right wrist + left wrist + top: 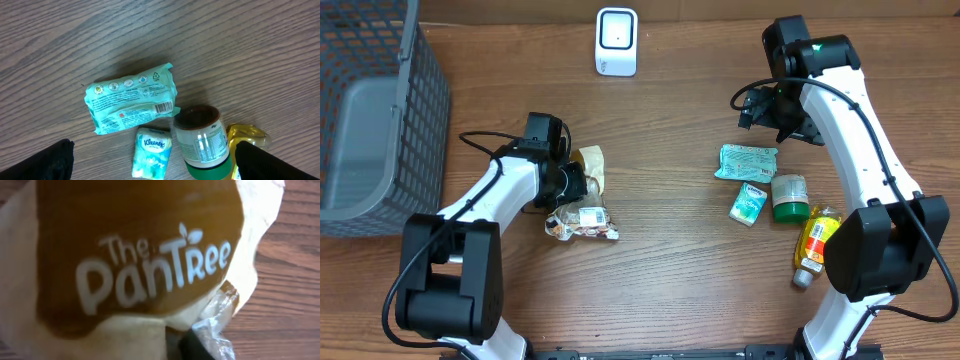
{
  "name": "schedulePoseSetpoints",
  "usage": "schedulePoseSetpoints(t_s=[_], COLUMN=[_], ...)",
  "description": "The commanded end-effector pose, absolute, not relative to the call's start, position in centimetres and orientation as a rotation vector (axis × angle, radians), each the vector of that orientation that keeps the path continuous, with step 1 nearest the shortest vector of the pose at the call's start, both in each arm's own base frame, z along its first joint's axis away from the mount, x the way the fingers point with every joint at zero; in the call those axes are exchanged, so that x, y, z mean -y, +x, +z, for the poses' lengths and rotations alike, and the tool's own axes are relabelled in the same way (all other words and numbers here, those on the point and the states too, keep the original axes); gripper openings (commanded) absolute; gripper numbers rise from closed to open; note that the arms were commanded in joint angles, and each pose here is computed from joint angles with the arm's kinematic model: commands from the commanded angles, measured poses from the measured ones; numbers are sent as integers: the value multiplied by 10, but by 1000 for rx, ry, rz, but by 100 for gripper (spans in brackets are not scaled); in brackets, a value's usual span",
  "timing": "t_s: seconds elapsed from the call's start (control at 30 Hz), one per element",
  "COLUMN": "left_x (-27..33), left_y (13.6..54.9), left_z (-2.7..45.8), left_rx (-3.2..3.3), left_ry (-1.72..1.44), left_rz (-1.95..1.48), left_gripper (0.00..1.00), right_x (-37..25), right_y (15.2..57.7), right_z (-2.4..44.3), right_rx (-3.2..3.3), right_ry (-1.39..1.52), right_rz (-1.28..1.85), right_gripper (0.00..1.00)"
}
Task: Scan the item barcode
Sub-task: 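Lift the snack bag upward with the left gripper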
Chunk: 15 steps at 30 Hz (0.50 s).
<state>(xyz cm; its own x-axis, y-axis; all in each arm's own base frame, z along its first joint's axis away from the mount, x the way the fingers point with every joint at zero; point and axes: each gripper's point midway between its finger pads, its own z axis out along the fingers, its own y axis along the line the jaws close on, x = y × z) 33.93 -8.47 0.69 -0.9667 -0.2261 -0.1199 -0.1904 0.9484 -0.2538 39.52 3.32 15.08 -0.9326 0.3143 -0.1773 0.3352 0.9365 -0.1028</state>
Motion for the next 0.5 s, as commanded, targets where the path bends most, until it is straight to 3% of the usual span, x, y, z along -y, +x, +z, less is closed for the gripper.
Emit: schedulePoseSetpoints(t_s=[0.0, 0.2, 0.47], left_x=[76, 79, 107], left_y=[318, 344, 374], left_z=[-14, 16, 100], left_rx=[-3039, -2973, -2762], left_ry=[-356, -254, -6], left_rz=[-308, -317, -521], left_gripper=[4, 4, 4], right_x=[-33, -33, -33], right_y=[399, 399, 399], right_z=[160, 160, 160], right_rx=[-2900, -2900, -2900], right_ry=[497, 496, 496], right_rz=[-198, -198, -197], right_gripper=[100, 100, 100])
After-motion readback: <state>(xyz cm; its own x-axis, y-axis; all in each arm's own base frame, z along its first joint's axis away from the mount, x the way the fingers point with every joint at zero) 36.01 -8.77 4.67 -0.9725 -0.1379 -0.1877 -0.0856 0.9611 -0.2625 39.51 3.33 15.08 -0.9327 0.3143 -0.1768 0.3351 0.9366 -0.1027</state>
